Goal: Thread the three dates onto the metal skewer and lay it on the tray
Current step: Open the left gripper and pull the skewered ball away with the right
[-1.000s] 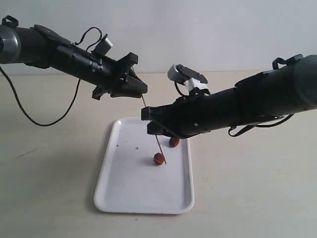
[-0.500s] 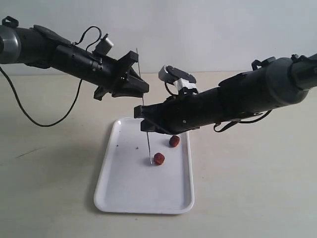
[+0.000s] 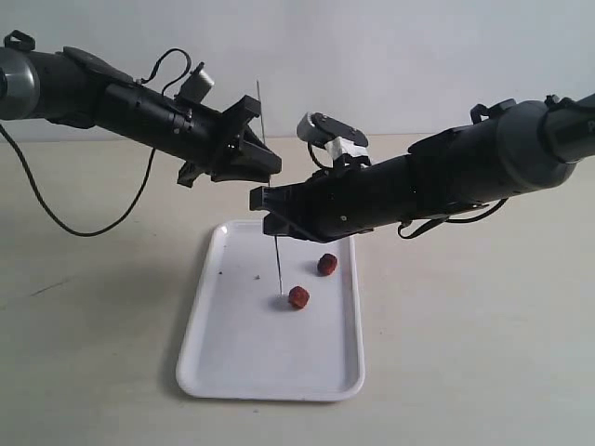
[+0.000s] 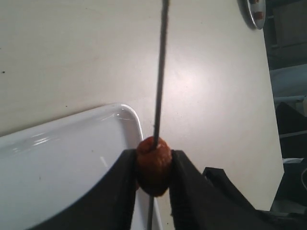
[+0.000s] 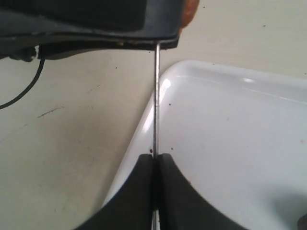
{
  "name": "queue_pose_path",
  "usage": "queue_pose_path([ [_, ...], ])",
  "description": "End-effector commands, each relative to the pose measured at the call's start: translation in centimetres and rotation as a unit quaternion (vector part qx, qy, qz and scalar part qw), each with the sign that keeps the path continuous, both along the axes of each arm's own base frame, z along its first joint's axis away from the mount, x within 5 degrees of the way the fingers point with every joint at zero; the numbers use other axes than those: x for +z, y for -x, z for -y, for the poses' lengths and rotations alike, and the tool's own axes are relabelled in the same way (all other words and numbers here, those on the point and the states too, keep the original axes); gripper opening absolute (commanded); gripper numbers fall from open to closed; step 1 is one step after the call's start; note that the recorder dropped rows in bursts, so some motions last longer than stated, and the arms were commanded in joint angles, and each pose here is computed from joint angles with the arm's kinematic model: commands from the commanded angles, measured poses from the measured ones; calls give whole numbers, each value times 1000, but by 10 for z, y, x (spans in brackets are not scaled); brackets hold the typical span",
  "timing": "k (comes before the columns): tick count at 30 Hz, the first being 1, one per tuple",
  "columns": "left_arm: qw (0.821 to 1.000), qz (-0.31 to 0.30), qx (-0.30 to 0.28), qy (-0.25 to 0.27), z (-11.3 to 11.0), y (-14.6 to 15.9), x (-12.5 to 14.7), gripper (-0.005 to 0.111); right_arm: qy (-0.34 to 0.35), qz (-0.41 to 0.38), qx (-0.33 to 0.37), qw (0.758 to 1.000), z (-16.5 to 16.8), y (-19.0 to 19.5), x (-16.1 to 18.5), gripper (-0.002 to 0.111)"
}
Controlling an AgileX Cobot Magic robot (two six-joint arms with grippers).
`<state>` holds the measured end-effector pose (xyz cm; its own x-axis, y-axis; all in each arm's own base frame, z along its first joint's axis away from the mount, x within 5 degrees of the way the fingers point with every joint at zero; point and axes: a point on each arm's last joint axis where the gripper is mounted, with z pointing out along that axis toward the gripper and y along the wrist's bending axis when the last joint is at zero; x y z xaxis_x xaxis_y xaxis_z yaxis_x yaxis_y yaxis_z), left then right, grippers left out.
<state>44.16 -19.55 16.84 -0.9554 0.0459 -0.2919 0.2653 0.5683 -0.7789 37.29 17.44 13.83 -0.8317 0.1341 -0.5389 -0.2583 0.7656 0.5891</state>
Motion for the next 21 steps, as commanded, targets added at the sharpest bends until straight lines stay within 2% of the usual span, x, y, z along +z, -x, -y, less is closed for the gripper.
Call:
queue_pose_path([
  [1, 1000, 2, -11, 2, 3, 3, 4, 26, -9, 7, 6, 1000, -2, -2, 4, 0],
  [4, 1000, 3, -10, 1, 3, 3, 4, 28, -13, 6, 9, 1000, -3, -2, 4, 0],
  [12, 1000, 12, 0, -8, 2, 0, 3, 53, -14, 6, 10, 1000, -3, -2, 4, 0],
  [21, 1000, 21, 3, -18, 0, -1, 1, 55, -11, 7, 7, 1000, -2, -2, 4, 0],
])
